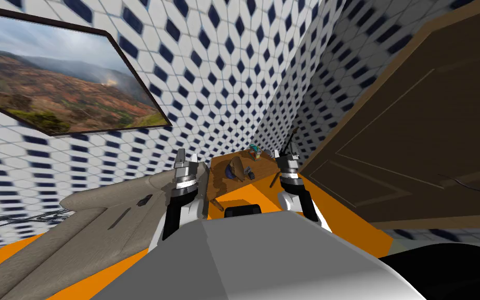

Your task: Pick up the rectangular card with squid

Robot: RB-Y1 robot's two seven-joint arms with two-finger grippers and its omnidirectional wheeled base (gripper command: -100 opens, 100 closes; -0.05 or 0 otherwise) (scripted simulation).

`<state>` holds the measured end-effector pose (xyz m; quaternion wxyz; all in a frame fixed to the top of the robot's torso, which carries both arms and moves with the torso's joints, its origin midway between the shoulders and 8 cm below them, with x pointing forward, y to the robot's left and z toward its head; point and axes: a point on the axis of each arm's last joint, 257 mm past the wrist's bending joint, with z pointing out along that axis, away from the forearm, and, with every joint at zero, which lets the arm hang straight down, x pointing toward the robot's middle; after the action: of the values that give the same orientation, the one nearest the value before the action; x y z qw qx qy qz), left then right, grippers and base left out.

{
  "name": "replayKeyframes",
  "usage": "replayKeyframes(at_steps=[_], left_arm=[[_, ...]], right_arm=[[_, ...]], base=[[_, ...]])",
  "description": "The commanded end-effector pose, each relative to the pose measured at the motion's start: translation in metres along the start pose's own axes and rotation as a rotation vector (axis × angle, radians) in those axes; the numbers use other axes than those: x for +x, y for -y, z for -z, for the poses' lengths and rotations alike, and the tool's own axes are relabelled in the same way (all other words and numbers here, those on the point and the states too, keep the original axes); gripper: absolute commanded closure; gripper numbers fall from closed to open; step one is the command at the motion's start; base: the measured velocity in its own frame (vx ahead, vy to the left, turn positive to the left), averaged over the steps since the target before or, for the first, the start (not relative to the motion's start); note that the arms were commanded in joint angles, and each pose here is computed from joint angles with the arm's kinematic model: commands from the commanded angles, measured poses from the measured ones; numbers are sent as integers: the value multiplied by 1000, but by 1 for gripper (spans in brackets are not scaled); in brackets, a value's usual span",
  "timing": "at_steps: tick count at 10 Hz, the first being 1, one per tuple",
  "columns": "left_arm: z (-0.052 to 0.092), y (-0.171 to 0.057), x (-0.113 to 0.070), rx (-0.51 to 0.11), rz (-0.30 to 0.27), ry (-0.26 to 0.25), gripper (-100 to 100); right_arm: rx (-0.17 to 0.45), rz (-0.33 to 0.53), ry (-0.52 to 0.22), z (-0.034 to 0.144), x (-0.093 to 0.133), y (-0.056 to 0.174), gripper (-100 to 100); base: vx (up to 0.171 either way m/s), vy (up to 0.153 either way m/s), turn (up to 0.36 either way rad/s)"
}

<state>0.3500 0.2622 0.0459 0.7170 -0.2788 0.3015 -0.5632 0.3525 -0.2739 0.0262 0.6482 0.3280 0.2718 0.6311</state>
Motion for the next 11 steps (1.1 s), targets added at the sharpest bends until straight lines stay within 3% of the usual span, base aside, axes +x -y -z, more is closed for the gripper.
replayKeyframes(at_steps=[1, 4, 5, 6, 7, 8, 9, 10, 11], left_arm=[[0, 0, 0, 0, 0, 0, 0], [0, 0, 0, 0, 0, 0, 0], [0, 0, 0, 0, 0, 0, 0], [0, 0, 0, 0, 0, 0, 0], [0, 0, 0, 0, 0, 0, 0], [0, 0, 0, 0, 0, 0, 0], [0, 0, 0, 0, 0, 0, 0], [0, 0, 0, 0, 0, 0, 0], [0, 0, 0, 0, 0, 0, 0]], right_arm=[[37, -57, 3, 1, -2, 16, -100], [130, -177, 13, 5, -7, 56, -100], [130, -194, 21, 5, -8, 56, -100], [172, -242, 27, 8, -10, 74, -100], [172, -254, 32, 8, -11, 74, -100], [219, -306, 42, 11, -12, 94, -100], [219, -319, 47, 11, -13, 94, -100], [271, -371, 58, 16, -14, 116, -100], [271, -388, 66, 16, -16, 116, -100]], base=[[7, -53, 241], [4, -104, 293], [-1, -79, 75], [3, -61, 174], [-3, -53, 125], [0, -55, 235], [-2, -56, 142], [-8, -84, 230], [-13, -81, 130]])
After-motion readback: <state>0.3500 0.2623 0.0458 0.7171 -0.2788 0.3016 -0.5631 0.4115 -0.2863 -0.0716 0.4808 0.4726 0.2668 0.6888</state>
